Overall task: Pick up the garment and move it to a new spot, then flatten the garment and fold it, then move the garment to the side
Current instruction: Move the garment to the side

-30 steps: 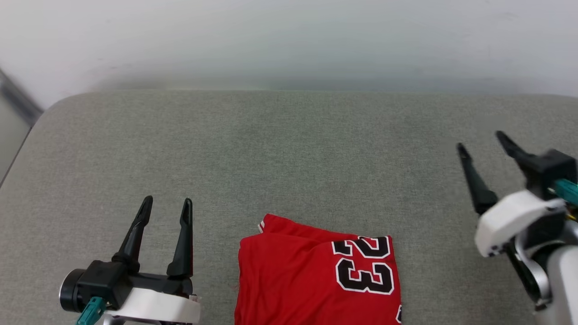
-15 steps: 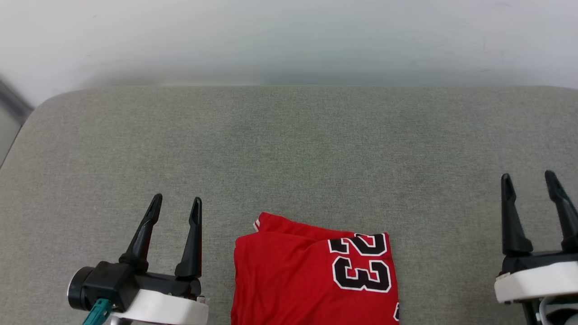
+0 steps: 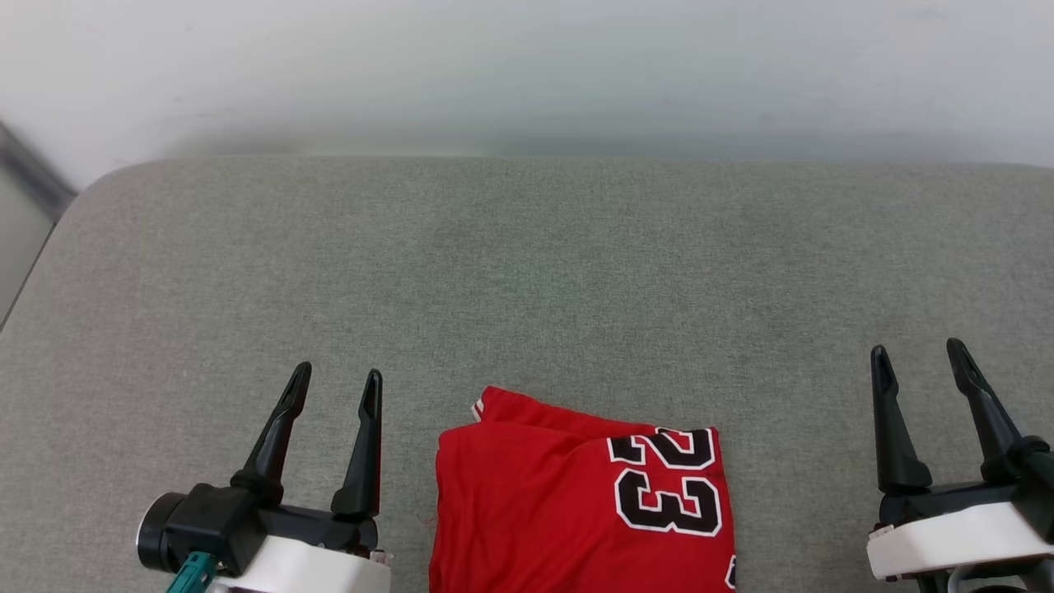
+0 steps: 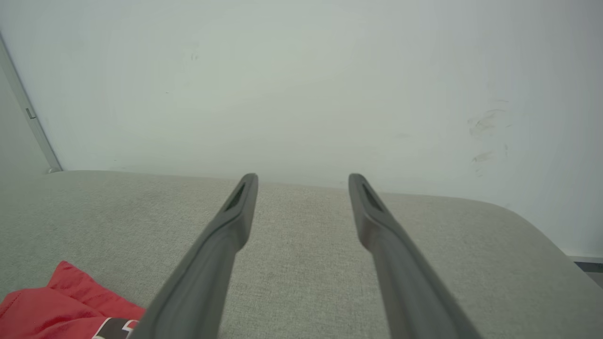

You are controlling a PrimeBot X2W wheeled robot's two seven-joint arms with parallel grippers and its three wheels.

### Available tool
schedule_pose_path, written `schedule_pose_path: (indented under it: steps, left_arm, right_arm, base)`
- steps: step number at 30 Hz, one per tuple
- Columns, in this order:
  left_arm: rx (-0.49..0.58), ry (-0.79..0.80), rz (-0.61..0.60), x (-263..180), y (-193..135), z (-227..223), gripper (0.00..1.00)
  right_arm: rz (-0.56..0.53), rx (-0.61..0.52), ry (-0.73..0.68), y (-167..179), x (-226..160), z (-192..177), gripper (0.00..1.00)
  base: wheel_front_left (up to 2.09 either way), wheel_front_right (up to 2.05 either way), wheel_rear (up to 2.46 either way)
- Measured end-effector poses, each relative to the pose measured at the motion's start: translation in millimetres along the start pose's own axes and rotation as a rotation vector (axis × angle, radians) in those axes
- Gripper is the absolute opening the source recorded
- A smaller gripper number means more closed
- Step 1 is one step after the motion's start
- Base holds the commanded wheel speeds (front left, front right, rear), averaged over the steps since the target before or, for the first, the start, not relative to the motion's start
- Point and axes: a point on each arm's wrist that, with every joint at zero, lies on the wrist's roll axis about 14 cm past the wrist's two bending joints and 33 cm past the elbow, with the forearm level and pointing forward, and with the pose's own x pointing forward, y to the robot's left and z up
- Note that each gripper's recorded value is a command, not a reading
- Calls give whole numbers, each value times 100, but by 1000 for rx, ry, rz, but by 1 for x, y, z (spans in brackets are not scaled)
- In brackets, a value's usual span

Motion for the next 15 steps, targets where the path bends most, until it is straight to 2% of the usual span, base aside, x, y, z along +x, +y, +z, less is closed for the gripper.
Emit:
schedule_pose_path:
  steps: [7,11,15]
  left_arm:
    - [4,13,1,0,0,-4,100]
    - [3,21,-1,2,0,-7,100]
    - [4,28,1,3,0,-10,100]
  right_arm:
    - [12,19,77,4,2,-14,100]
    - [52,15,225,12,0,-35,100]
    - [140,36,450,32,-10,-63,100]
  base:
    - [0,0,0]
    - [0,0,0]
    - [0,0,0]
